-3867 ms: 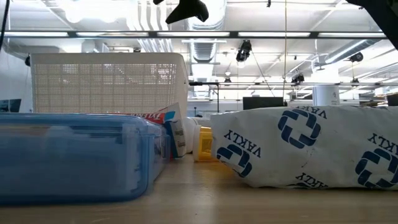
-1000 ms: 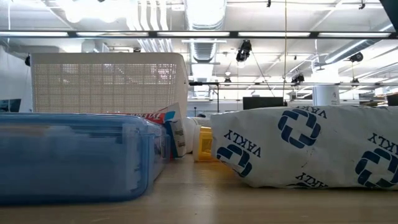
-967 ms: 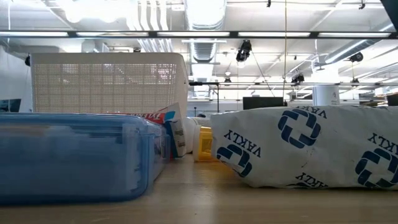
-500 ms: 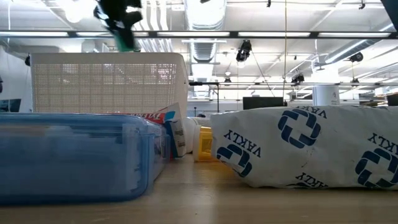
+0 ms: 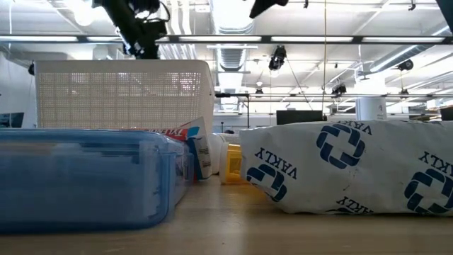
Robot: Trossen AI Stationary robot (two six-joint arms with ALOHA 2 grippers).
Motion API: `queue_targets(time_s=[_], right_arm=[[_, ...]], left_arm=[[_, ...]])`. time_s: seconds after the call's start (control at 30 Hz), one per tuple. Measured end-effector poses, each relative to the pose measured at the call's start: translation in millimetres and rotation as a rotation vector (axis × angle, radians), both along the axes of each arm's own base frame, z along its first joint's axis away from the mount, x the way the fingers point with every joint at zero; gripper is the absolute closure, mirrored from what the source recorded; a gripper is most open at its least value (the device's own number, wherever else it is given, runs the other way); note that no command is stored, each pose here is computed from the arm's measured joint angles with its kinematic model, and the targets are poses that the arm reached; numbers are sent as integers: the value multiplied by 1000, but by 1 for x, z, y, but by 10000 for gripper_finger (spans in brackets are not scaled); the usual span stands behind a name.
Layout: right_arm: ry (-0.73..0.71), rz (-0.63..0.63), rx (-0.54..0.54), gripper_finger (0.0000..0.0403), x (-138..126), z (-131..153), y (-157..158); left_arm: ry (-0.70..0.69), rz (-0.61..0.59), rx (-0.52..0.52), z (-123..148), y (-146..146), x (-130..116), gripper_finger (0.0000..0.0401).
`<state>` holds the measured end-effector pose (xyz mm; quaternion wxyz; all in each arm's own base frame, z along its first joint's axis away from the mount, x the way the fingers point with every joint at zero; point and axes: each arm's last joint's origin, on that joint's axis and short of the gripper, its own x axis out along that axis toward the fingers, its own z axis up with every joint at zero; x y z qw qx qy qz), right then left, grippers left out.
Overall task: Pick & place medical supplies in basket/bin
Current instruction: Put the green bandage into the white bin, then put the white rolled gauze into the white bin
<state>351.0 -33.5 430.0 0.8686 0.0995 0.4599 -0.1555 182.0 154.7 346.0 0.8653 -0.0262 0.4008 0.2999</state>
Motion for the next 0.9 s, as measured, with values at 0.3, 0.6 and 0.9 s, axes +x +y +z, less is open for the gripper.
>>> queue_targets(time_s=[0.3,0.6,0.9], right_arm=[[156,-165,101,119,11,-52,-4],[385,-539,216,119,4,-129,-22],[565,-734,319,120,-13,-198,-19]], left_arm=[[169,102,35,-22,9,-15,199],[175,111,55,-16,5,-19,135],[-39,96,134,38,-40,-48,131]])
